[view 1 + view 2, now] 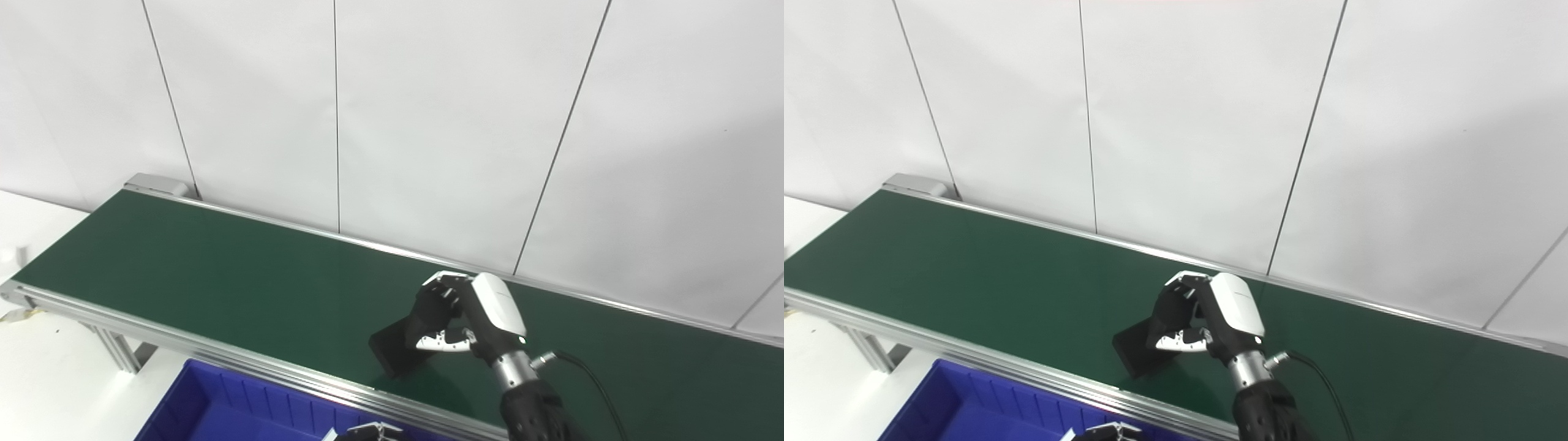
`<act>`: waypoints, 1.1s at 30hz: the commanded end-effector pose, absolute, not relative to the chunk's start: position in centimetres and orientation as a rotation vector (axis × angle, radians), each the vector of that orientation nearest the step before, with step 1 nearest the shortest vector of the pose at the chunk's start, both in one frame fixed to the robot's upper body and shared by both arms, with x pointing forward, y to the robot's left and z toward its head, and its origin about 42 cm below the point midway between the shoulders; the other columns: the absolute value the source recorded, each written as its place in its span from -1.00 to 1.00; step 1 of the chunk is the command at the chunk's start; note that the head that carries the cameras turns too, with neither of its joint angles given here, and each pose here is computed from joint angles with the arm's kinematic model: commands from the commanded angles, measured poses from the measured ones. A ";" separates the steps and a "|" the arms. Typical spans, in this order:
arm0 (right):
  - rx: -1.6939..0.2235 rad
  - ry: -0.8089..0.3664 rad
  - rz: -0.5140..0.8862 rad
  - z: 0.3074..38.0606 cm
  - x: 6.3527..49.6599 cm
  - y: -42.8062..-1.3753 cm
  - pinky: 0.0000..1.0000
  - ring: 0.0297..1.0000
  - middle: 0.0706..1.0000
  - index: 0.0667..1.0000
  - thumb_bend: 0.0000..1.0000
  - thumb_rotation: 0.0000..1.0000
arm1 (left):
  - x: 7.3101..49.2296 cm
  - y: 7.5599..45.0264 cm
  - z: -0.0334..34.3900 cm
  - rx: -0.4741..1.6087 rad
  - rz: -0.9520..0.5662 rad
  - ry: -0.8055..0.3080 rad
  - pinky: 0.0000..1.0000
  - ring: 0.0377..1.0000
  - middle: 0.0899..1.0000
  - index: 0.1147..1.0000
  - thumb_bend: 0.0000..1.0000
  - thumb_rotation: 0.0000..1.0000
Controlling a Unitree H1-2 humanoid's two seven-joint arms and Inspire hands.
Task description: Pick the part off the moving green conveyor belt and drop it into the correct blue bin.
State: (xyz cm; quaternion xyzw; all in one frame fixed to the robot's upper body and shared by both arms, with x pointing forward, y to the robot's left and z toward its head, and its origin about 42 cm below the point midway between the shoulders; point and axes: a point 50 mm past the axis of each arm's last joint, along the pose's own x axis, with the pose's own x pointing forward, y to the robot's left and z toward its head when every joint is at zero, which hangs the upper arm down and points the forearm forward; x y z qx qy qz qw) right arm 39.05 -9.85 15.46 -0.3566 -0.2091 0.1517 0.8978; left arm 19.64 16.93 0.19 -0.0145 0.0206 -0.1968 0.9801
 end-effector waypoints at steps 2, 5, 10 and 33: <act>-0.678 -0.468 0.254 17.9 38.7 -10.5 -0.39 -0.22 -0.13 -0.04 0.04 -1.00 | 20.1 16.8 1.5 -0.042 -0.405 -0.040 0.13 0.11 0.13 0.20 0.93 -0.75; -0.647 -0.458 0.221 18.3 38.0 -11.5 -0.38 -0.21 -0.12 -0.04 0.04 -1.00 | 20.1 16.9 1.6 -0.043 -0.406 -0.045 0.14 0.11 0.14 0.21 0.90 -0.77; -0.620 -0.453 0.189 18.8 36.8 -12.6 -0.33 -0.18 -0.10 -0.07 0.04 -1.00 | 19.9 17.2 1.9 -0.047 -0.409 -0.056 0.19 0.13 0.13 0.22 0.87 -0.77; -0.661 -0.316 0.149 18.3 29.1 -18.7 -0.41 -0.20 -0.10 -0.06 0.04 -1.00 | 19.0 19.7 3.9 -0.076 -0.399 -0.135 0.21 0.18 0.17 0.27 0.74 -0.84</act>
